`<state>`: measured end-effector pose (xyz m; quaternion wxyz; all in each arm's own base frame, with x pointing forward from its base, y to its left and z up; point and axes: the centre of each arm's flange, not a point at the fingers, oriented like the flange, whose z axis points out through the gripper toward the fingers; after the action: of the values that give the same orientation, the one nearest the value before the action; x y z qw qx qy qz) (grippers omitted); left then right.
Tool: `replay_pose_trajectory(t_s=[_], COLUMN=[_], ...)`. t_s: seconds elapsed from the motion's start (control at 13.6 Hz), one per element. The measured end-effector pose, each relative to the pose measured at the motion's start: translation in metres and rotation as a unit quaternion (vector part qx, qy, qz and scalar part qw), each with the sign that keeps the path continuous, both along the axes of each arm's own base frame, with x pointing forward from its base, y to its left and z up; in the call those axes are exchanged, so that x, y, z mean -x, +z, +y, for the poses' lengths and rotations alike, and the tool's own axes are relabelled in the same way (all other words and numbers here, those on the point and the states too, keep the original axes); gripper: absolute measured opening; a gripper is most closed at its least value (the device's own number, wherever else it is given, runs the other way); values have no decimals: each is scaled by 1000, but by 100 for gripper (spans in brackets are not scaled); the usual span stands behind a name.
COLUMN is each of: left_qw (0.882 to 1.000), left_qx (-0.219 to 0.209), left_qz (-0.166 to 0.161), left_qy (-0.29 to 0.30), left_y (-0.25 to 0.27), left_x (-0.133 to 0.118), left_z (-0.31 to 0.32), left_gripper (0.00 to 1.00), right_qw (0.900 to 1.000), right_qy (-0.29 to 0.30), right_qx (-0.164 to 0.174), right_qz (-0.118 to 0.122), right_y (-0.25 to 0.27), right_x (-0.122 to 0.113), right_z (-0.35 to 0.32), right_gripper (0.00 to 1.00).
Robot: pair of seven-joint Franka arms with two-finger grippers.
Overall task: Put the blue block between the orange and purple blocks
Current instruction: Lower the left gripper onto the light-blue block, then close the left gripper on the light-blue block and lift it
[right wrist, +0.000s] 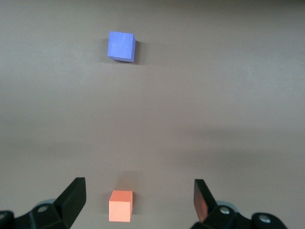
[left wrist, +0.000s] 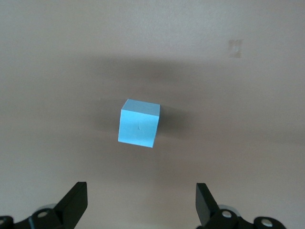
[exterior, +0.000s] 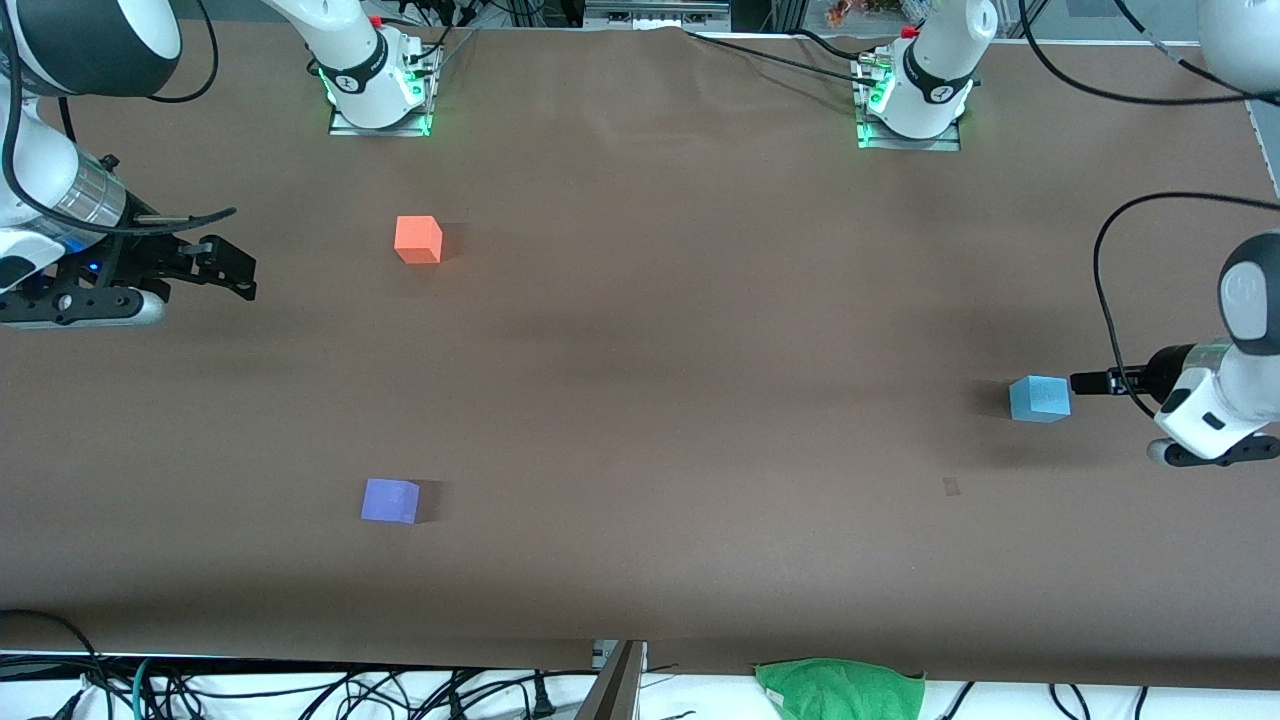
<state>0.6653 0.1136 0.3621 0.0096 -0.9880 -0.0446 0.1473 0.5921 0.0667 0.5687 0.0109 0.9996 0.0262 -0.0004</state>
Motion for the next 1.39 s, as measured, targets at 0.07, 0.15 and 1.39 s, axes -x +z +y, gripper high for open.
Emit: replay_pose_trajectory(t_s=[0.07,0.15,1.39], left_qw=[1000,1000,996], left_qx=[4,6,52], left_qz=[3,6,14], left_qy=[-10,-16,-71], left_y=[-16,-33,-168], left_x=[-2,-4,20], left_z=[4,8,19], left_gripper=[100,100,100], right_qw=[1000,1000,1000], right_qy=[0,0,0], right_qx=[0,0,0], right_qz=[0,0,0], right_y=[0,0,0], right_x=[0,0,0], right_z=[0,0,0], right_gripper=[100,100,100])
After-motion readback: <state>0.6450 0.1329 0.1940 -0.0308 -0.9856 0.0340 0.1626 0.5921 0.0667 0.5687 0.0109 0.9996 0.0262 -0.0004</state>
